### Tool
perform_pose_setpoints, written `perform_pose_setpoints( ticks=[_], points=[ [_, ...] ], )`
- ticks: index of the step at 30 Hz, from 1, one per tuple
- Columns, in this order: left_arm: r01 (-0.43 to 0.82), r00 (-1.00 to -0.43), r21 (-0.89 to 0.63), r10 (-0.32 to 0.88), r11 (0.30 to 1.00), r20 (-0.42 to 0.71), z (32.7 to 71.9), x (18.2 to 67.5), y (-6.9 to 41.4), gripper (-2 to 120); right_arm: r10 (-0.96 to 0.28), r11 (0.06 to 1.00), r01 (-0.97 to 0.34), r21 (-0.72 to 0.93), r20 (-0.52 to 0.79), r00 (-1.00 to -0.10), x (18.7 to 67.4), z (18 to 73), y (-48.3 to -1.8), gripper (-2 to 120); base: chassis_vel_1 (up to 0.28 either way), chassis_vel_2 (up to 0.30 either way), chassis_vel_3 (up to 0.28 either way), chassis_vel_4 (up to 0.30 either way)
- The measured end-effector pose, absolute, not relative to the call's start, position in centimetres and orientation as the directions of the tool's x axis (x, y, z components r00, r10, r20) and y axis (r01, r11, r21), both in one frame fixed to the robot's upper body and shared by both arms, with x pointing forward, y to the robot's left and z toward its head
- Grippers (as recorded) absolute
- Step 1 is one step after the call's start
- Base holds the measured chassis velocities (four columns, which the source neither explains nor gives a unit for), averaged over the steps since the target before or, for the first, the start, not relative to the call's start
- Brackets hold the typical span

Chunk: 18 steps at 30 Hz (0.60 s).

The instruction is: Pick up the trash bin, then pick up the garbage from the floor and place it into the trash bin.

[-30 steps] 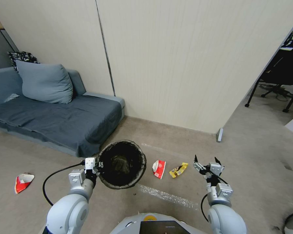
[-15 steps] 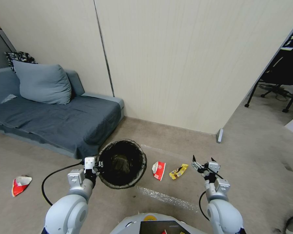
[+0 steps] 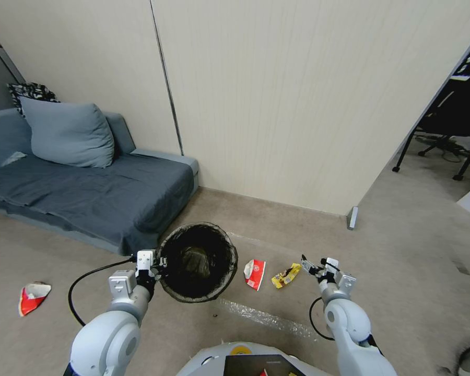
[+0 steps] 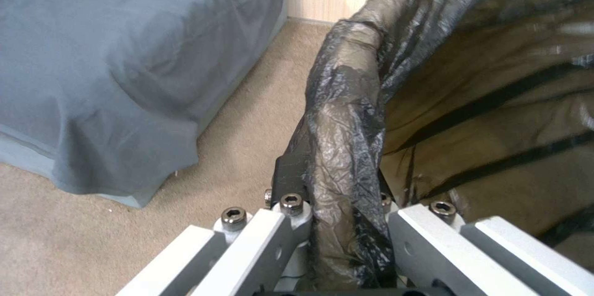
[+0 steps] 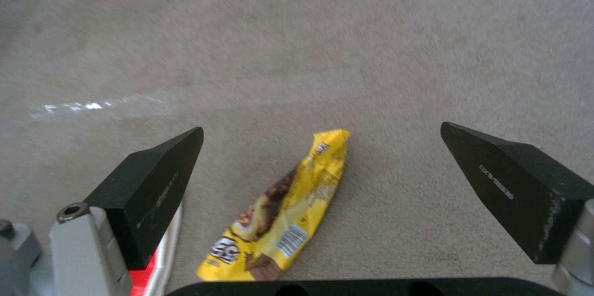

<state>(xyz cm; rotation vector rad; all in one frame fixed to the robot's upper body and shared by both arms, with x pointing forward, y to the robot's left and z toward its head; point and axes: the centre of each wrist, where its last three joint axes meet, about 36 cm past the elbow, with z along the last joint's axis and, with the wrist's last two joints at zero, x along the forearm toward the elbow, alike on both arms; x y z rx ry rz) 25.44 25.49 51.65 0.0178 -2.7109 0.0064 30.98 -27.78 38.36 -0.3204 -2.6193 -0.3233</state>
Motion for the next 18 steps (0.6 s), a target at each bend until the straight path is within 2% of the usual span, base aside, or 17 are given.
perform_pose_setpoints(
  ticks=[9, 18],
  points=[
    [-0.014, -0.91, -0.004, -0.012, 1.0, 0.414, 52.0, 25.2, 25.5, 1, 0.14, 0.937, 0.309, 0.165, 0.634, -0.761, 33.9, 32.3, -28.7, 100, 0.0, 0.0, 0.0, 0.0],
    [-0.018, -0.907, -0.005, -0.014, 1.0, 0.421, 52.0, 24.9, 25.5, 1, 0.136, 0.942, 0.307, 0.138, 0.678, -0.722, 34.9, 28.4, -27.3, 100, 0.0, 0.0, 0.0, 0.0]
  ],
)
